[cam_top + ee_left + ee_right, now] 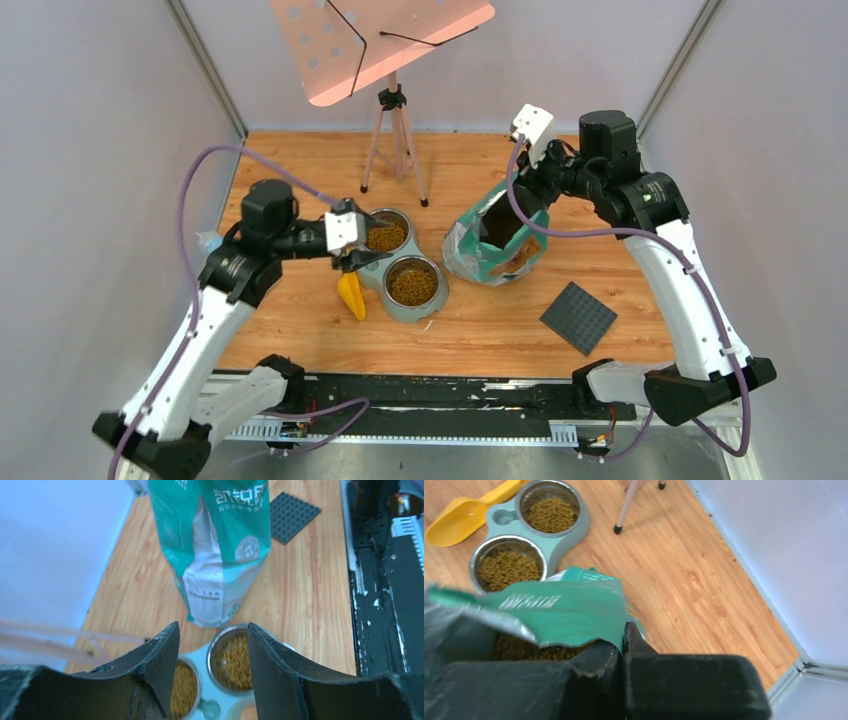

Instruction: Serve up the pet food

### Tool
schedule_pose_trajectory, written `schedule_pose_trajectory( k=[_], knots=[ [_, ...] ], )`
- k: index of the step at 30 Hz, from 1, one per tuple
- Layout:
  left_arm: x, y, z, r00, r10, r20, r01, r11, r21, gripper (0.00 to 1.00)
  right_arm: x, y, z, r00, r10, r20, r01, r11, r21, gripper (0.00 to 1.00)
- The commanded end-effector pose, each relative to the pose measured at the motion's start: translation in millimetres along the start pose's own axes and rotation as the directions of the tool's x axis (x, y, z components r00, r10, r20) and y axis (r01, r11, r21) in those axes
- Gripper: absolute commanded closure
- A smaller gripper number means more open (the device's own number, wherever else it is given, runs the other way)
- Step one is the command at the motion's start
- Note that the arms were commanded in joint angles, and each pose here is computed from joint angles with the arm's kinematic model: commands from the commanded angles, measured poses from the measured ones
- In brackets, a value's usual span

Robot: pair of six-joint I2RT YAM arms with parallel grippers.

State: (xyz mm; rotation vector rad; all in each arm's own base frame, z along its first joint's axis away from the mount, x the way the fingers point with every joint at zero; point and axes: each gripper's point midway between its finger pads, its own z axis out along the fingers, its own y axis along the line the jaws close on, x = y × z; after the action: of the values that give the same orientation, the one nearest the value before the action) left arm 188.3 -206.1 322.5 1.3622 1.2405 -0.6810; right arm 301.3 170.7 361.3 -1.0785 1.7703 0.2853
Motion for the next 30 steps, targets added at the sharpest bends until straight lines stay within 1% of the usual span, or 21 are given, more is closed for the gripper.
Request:
schedule_pose_trajectory(
  k=[1,2,3,4,5,6,7,8,9,10,11,12,13,14,16,17,19,20,23,25,30],
  knots=[
    [-39.2,16.6,41.9,0.990,0.100,0.095,-0.109,0.990,0.092,0.40,-55.0,-43.5,-22.9,0.964,-0.152,0.217,0.122,0.982,0.142,1.00],
    [-44.0,20.5,51.9,0.991,0.087,0.102,-0.099,0.988,0.119,0.40,-54.5,-43.7,-20.5,0.964,-0.152,0.218,0.125,0.983,0.134,1.00],
    [-50.5,13.3,60.0,0.989,0.079,0.124,-0.099,0.981,0.165,0.40,-54.0,-44.7,-18.1,0.964,-0.153,0.218,0.126,0.984,0.129,1.00],
    [-53.3,15.1,69.7,0.990,0.058,0.127,-0.081,0.978,0.190,0.40,-53.8,-45.3,-15.1,0.965,-0.150,0.217,0.125,0.984,0.127,1.00],
    [-61.4,9.8,77.7,0.987,0.058,0.150,-0.089,0.973,0.213,0.39,-52.9,-46.3,-12.3,0.966,-0.145,0.215,0.120,0.985,0.125,1.00],
    [-67.2,12.6,86.9,0.986,0.036,0.165,-0.072,0.973,0.217,0.39,-52.5,-48.1,-10.2,0.967,-0.138,0.215,0.113,0.985,0.128,1.00],
    [-72.4,6.9,93.6,0.985,-0.004,0.171,-0.036,0.971,0.235,0.39,-52.4,-49.9,-8.4,0.968,-0.130,0.214,0.102,0.986,0.133,1.00],
    [-80.2,4.2,103.6,0.980,-0.002,0.200,-0.047,0.970,0.240,0.39,-51.5,-51.9,-6.2,0.970,-0.120,0.212,0.091,0.986,0.140,1.00],
    [-78.8,5.7,109.8,0.982,-0.033,0.186,-0.009,0.975,0.221,0.39,-50.7,-53.2,-4.9,0.971,-0.113,0.210,0.083,0.986,0.144,1.00],
    [-86.8,2.1,118.9,0.977,-0.022,0.211,-0.024,0.977,0.212,0.39,-49.5,-53.9,-3.4,0.972,-0.110,0.209,0.080,0.986,0.146,1.00],
    [-81.6,6.9,126.2,0.981,-0.044,0.187,0.013,0.987,0.163,0.39,-48.8,-54.8,-1.9,0.972,-0.108,0.209,0.078,0.986,0.150,1.00],
    [-89.7,4.8,132.7,0.976,-0.032,0.214,0.000,0.989,0.147,0.39,-48.5,-55.7,-0.9,0.972,-0.106,0.211,0.074,0.985,0.153,1.00],
    [-86.5,7.4,137.3,0.977,-0.056,0.204,0.032,0.992,0.119,0.39,-48.8,-56.5,-0.3,0.971,-0.105,0.214,0.072,0.985,0.156,1.00],
    [-90.9,4.6,142.5,0.974,-0.056,0.219,0.031,0.993,0.118,0.40,-48.4,-56.7,0.4,0.971,-0.102,0.216,0.068,0.985,0.158,1.00],
    [-89.3,10.4,150.6,0.977,-0.076,0.200,0.066,0.996,0.057,0.42,-47.7,-57.5,2.6,0.972,-0.099,0.215,0.065,0.985,0.159,1.00],
    [-86.3,18.7,152.7,0.978,-0.097,0.187,0.097,0.995,0.005,0.42,-47.6,-57.6,3.5,0.971,-0.098,0.216,0.064,0.985,0.158,1.00],
    [-81.6,25.3,157.6,0.976,-0.124,0.179,0.133,0.990,-0.037,0.43,-46.2,-58.5,6.7,0.972,-0.095,0.215,0.062,0.986,0.157,1.00],
    [-82.8,29.4,160.5,0.974,-0.120,0.190,0.132,0.990,-0.051,0.44,-46.0,-58.9,8.2,0.972,-0.094,0.216,0.060,0.986,0.157,1.00],
    [-78.5,34.4,169.1,0.976,-0.117,0.183,0.130,0.989,-0.064,0.46,-45.7,-61.5,13.5,0.973,-0.080,0.218,0.046,0.987,0.156,1.00],
    [-78.5,33.6,174.8,0.977,-0.107,0.186,0.117,0.992,-0.046,0.47,-47.4,-64.7,16.1,0.973,-0.071,0.221,0.035,0.986,0.161,1.00],
    [-72.3,29.0,191.8,0.972,-0.157,0.172,0.157,0.987,0.011,0.49,-47.9,-70.1,24.6,0.974,-0.062,0.218,0.025,0.986,0.165,1.00]
  ],
)
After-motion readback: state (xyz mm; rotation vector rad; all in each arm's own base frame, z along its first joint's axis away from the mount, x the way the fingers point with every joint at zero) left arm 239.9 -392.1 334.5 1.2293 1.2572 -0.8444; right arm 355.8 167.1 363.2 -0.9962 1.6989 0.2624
